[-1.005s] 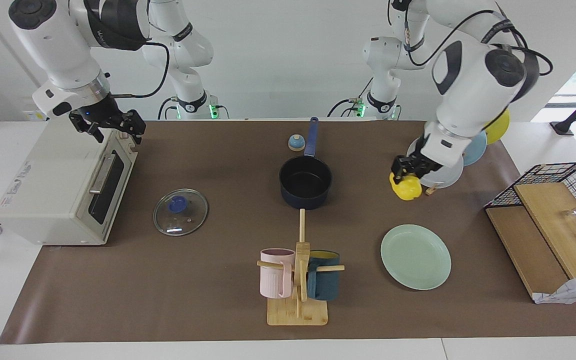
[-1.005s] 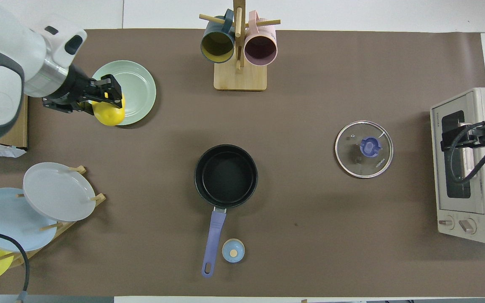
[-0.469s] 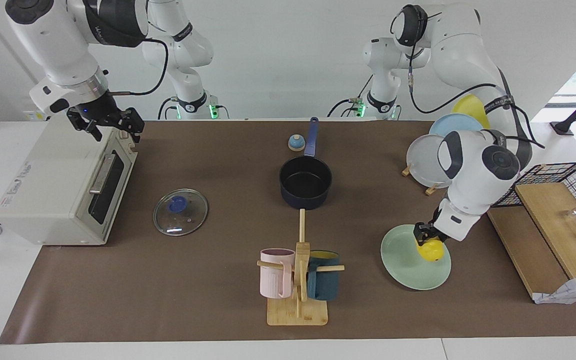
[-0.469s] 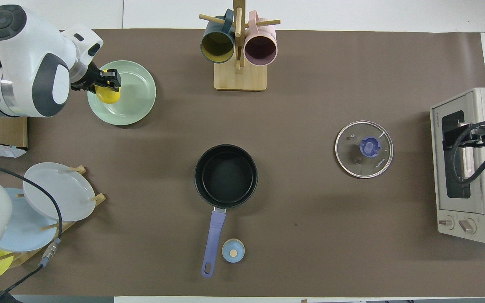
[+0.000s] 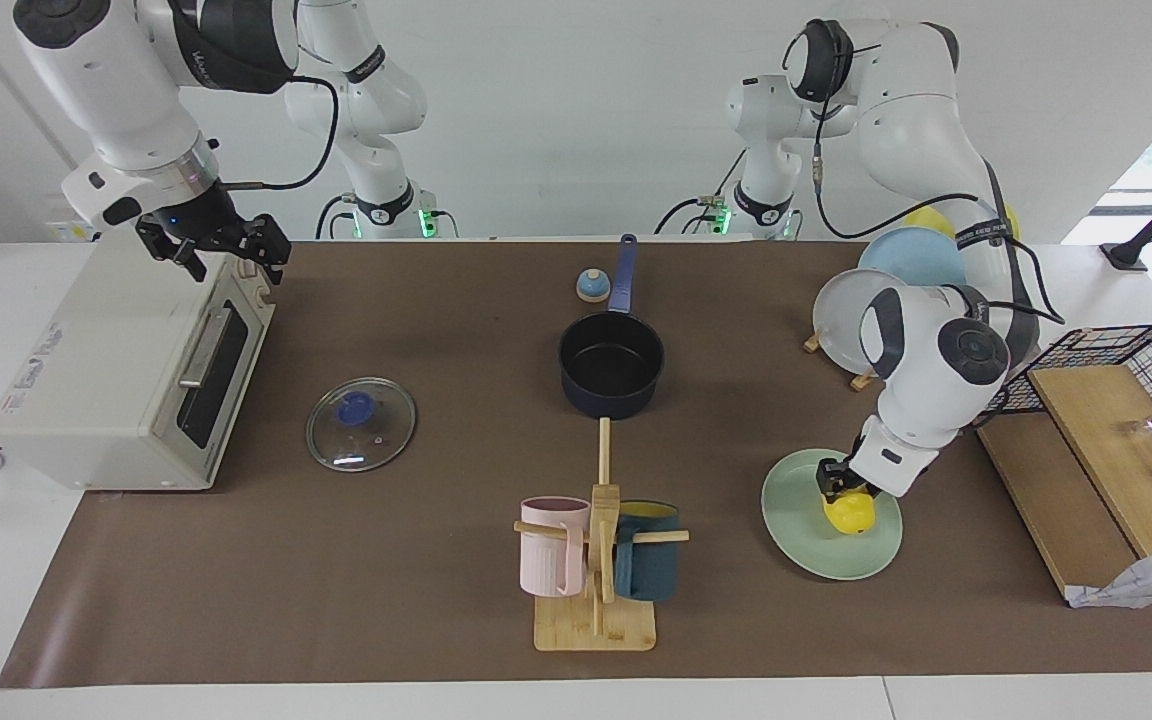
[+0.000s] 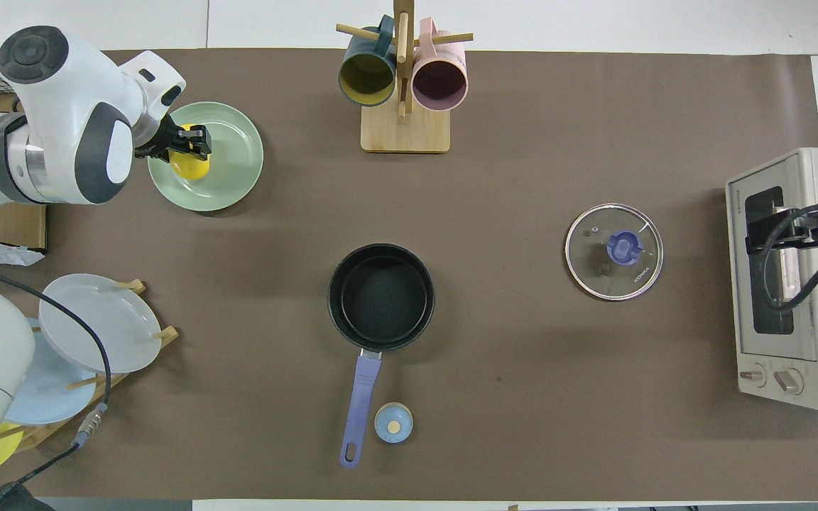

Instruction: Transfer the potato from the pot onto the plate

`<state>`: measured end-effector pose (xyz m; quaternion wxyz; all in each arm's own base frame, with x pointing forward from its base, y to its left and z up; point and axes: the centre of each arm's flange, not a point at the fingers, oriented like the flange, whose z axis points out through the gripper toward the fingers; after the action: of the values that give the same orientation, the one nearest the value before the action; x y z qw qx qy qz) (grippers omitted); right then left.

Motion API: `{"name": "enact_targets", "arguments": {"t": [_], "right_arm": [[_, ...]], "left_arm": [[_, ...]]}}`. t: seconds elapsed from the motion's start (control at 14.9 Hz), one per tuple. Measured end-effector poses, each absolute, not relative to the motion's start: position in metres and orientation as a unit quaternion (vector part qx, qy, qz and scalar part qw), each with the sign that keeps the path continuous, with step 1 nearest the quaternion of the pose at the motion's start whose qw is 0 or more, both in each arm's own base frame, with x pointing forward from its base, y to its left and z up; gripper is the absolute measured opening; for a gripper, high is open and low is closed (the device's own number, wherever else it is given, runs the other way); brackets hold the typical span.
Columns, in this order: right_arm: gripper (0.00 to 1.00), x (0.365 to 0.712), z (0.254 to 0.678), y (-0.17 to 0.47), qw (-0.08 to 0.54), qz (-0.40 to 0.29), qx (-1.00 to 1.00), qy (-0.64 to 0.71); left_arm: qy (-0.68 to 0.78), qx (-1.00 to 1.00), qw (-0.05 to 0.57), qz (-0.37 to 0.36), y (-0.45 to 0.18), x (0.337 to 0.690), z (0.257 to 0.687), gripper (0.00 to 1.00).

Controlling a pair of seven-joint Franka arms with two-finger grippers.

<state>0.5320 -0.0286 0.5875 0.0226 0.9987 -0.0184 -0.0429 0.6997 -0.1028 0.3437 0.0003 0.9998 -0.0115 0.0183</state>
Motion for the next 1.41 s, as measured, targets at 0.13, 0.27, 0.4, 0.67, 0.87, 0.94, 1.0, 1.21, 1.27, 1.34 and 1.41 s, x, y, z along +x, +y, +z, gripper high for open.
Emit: {"name": "enact_targets", "arguments": {"t": [0.13,0.27,0.4,0.67,0.87,0.94,1.0,1.21,1.27,1.34,1.41], "right_arm": [[1.00,0.532,0.588,-0.028,0.023,-0.043,0.999,-0.018],[1.00,0.532,0.588,-0.028,0.023,-0.042,0.999,-0.018],[1.00,0.532,0.588,-0.028,0.023,-0.042,0.999,-0.018],[1.00,0.532,0.588,-0.030,0.022,-0.042,0.999,-0.020],[1.00,0.532,0.588,-0.029,0.022,-0.042,0.999,-0.019],[1.00,0.532,0.588,-0.029,0.022,-0.042,0.999,-0.019],[1.00,0.532,0.588,-0.029,0.022,-0.042,0.999,-0.019],[1.00,0.532,0.588,-0.029,0.022,-0.042,0.999,-0.019],[1.00,0.532,0.588,-0.029,0.022,-0.042,0.999,-0.019],[1.00,0.532,0.588,-0.030,0.022,-0.042,0.999,-0.020],[1.00,0.532,0.588,-0.031,0.022,-0.042,0.999,-0.020]], "left_arm": [[-0.013,1.000,0.001,0.018,-0.104,0.699,0.343,0.60],[-0.014,1.000,0.001,0.019,-0.104,0.699,0.345,0.78],[-0.012,1.000,0.001,0.027,-0.102,0.700,0.359,0.98],[-0.002,0.999,0.000,0.038,-0.088,0.680,0.456,1.00],[0.014,0.999,-0.002,0.039,-0.064,0.635,0.558,1.00],[0.020,0.999,-0.002,0.038,-0.055,0.616,0.588,1.00],[0.024,0.999,-0.003,0.034,-0.048,0.596,0.613,1.00],[0.026,1.000,-0.004,0.012,-0.042,0.545,0.662,1.00],[0.026,1.000,-0.005,0.002,-0.041,0.532,0.667,1.00],[0.025,1.000,-0.006,-0.009,-0.040,0.522,0.667,1.00],[0.025,0.999,-0.007,-0.019,-0.040,0.513,0.661,1.00]]}}
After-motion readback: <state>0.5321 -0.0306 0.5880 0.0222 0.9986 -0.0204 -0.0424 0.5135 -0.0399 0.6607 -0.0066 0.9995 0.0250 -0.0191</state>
